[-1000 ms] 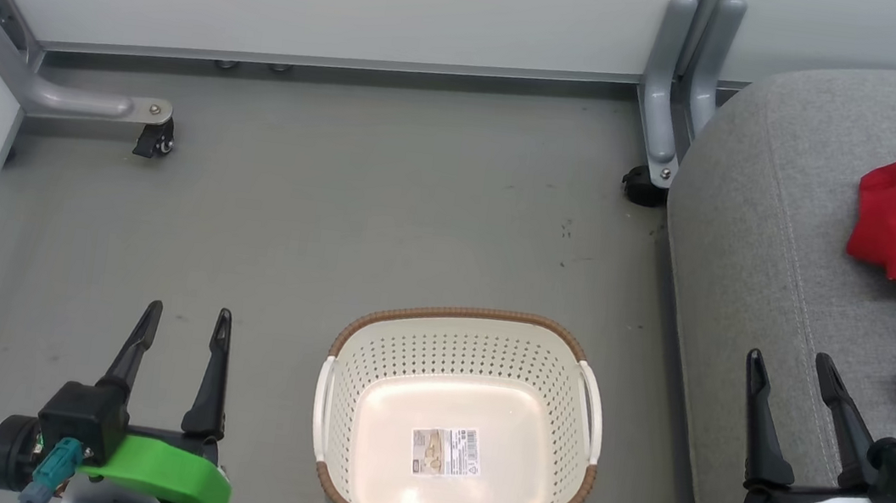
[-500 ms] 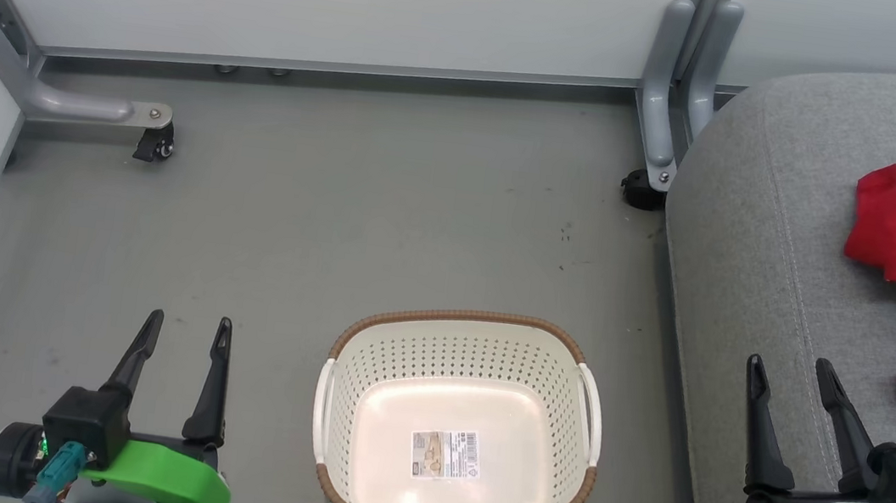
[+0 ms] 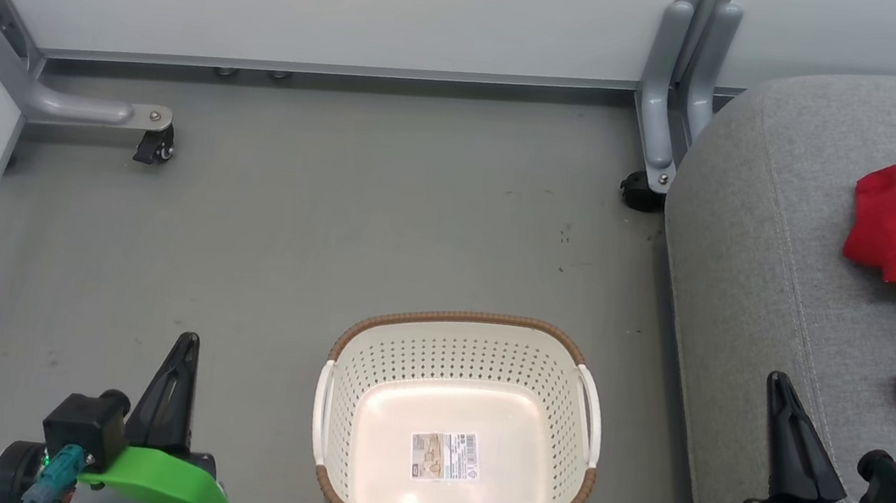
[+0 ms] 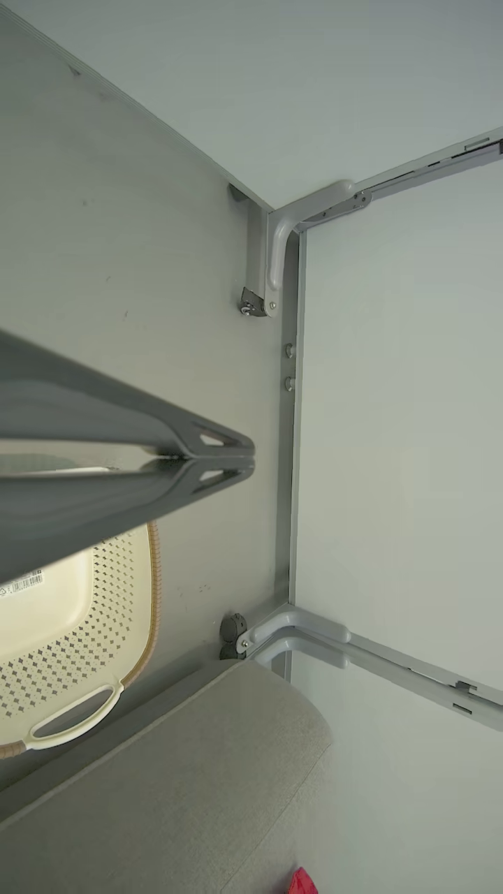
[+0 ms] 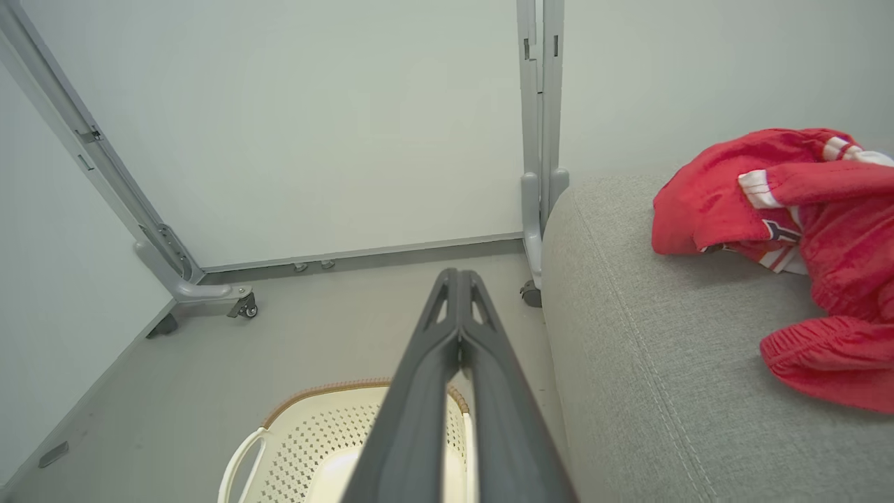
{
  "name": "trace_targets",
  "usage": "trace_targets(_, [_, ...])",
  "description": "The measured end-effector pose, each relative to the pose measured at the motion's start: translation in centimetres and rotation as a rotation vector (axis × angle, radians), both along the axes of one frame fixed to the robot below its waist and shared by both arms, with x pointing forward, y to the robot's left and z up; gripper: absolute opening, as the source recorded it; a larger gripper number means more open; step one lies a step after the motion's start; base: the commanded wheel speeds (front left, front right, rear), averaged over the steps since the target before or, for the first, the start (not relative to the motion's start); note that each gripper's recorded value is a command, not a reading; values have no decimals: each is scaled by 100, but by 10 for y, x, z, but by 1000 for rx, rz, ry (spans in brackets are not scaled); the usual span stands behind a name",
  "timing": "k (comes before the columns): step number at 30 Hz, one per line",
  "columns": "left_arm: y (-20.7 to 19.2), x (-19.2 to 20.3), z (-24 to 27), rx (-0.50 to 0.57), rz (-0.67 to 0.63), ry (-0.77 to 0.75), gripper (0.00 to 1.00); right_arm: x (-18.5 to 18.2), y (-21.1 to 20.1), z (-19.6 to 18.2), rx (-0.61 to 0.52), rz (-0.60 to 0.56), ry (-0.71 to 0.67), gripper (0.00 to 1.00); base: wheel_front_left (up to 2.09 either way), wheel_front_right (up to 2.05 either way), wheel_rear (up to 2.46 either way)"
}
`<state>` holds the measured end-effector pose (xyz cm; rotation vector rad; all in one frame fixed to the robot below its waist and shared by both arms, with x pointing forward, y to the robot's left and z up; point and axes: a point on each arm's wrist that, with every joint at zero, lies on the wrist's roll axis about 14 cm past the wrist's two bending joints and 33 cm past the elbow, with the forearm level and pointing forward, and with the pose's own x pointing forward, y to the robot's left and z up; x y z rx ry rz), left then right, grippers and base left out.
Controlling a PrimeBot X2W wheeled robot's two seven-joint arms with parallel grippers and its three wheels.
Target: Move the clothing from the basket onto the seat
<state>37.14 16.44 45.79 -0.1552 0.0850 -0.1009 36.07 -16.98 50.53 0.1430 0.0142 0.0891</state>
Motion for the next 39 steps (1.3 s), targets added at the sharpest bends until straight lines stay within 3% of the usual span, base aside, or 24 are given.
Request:
trace_targets(16, [14, 1, -3, -280, 102, 63, 0, 2, -4, -9, 308, -24, 45, 0, 0, 0, 0])
trace_targets(39, [26, 4, 2, -617, 182, 91, 0, 11, -11, -11, 645, -55, 70, 0, 0, 0, 0])
